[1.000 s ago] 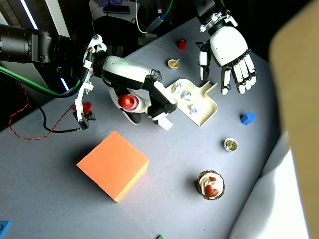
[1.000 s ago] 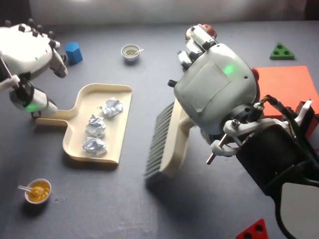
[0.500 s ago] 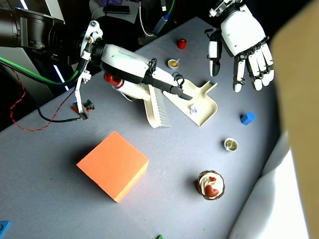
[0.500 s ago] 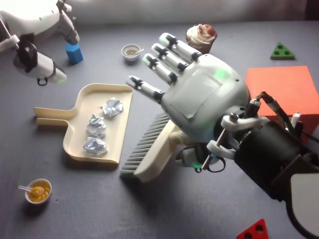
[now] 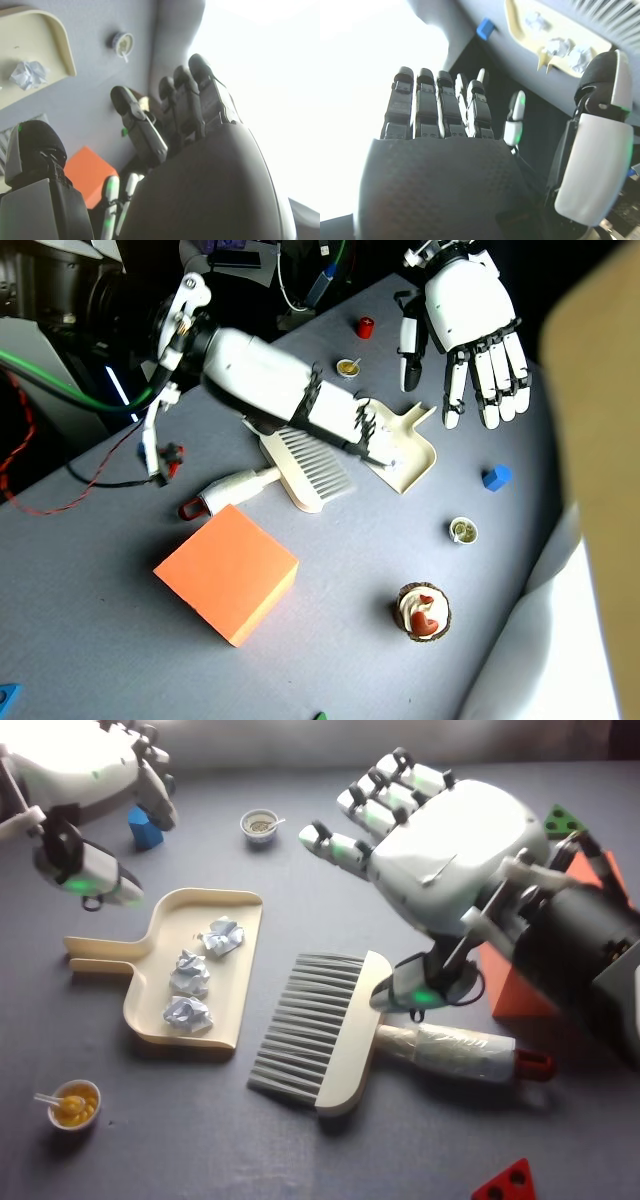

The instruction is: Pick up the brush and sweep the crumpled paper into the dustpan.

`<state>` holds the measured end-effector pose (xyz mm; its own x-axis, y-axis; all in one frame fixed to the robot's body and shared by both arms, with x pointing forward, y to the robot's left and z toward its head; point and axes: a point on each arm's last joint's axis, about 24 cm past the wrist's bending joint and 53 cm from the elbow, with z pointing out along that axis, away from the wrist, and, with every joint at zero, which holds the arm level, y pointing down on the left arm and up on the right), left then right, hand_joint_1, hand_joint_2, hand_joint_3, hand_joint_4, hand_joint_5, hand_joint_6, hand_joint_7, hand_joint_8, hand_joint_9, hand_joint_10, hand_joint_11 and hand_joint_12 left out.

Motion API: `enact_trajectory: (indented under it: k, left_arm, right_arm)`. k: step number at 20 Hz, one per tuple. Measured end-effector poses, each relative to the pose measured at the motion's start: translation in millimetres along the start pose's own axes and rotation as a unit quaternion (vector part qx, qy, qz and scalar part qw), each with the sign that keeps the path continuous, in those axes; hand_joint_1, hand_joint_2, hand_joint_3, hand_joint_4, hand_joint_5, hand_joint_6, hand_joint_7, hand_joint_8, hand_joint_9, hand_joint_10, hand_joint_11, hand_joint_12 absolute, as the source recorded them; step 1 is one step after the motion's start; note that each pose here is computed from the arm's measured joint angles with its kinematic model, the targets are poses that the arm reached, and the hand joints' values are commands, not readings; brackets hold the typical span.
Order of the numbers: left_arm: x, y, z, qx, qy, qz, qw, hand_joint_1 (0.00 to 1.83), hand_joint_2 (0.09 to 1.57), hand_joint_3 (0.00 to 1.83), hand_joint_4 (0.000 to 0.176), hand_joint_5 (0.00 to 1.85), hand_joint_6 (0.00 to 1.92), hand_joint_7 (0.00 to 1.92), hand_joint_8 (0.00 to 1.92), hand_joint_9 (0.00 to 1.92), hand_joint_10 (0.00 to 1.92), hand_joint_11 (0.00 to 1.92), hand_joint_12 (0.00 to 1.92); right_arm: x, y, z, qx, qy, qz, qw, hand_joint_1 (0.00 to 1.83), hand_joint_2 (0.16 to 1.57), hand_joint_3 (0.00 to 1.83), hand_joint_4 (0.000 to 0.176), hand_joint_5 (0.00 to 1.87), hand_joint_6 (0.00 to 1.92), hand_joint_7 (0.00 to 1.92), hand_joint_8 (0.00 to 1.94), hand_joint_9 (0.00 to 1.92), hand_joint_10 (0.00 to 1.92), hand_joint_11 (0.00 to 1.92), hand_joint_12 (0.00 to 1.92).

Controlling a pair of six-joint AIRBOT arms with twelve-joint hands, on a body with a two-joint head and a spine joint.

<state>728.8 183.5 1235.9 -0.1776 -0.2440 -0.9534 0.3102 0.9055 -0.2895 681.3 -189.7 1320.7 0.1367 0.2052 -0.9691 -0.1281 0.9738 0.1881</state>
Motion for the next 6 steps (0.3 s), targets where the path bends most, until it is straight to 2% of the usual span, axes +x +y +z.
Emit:
enact_trajectory:
  k: [2,3,4,5,6]
  left_arm:
    - [-4.6,3.3,-1.3,-0.004,-0.005,-0.004,1.0000,0.91,1.00,0.00,0.083,0.74,0.00,0.27,0.00,0.19,0.00,0.04,0.36]
    - [-8.2,3.0,-1.2,-0.004,-0.009,-0.006,0.9999,0.92,1.00,0.00,0.078,0.75,0.01,0.28,0.01,0.19,0.00,0.04,0.37]
    - [-10.8,2.2,-1.1,-0.003,-0.012,-0.006,0.9999,0.91,1.00,0.00,0.077,0.74,0.00,0.27,0.00,0.19,0.00,0.04,0.36]
    - [-14.7,0.9,-0.8,-0.002,-0.017,-0.006,0.9998,0.91,1.00,0.00,0.079,0.74,0.00,0.28,0.00,0.19,0.00,0.05,0.37]
    - [-17.1,-1.7,-0.6,0.002,-0.018,-0.005,0.9998,0.90,1.00,0.00,0.089,0.73,0.00,0.29,0.01,0.20,0.01,0.07,0.38]
  right_arm:
    - [11.6,-11.1,1.0,-0.017,0.036,0.031,0.9987,0.67,0.79,0.01,0.000,0.00,0.00,0.00,0.00,0.00,0.00,0.00,0.00]
    - [12.3,-15.1,-2.4,-0.037,0.049,0.052,0.9967,0.68,0.79,0.01,0.000,0.00,0.00,0.00,0.00,0.00,0.00,0.00,0.00]
    - [9.4,-9.8,-5.7,-0.063,0.051,0.058,0.9950,0.68,0.78,0.00,0.000,0.00,0.00,0.00,0.00,0.00,0.00,0.00,0.00]
    - [-0.4,-4.3,-13.1,-0.103,0.042,0.047,0.9926,0.68,0.77,0.00,0.000,0.00,0.00,0.00,0.00,0.00,0.00,0.00,0.00]
    - [-8.1,2.9,-22.3,-0.138,0.040,0.040,0.9888,0.67,0.77,0.00,0.000,0.00,0.00,0.00,0.00,0.00,0.00,0.00,0.00]
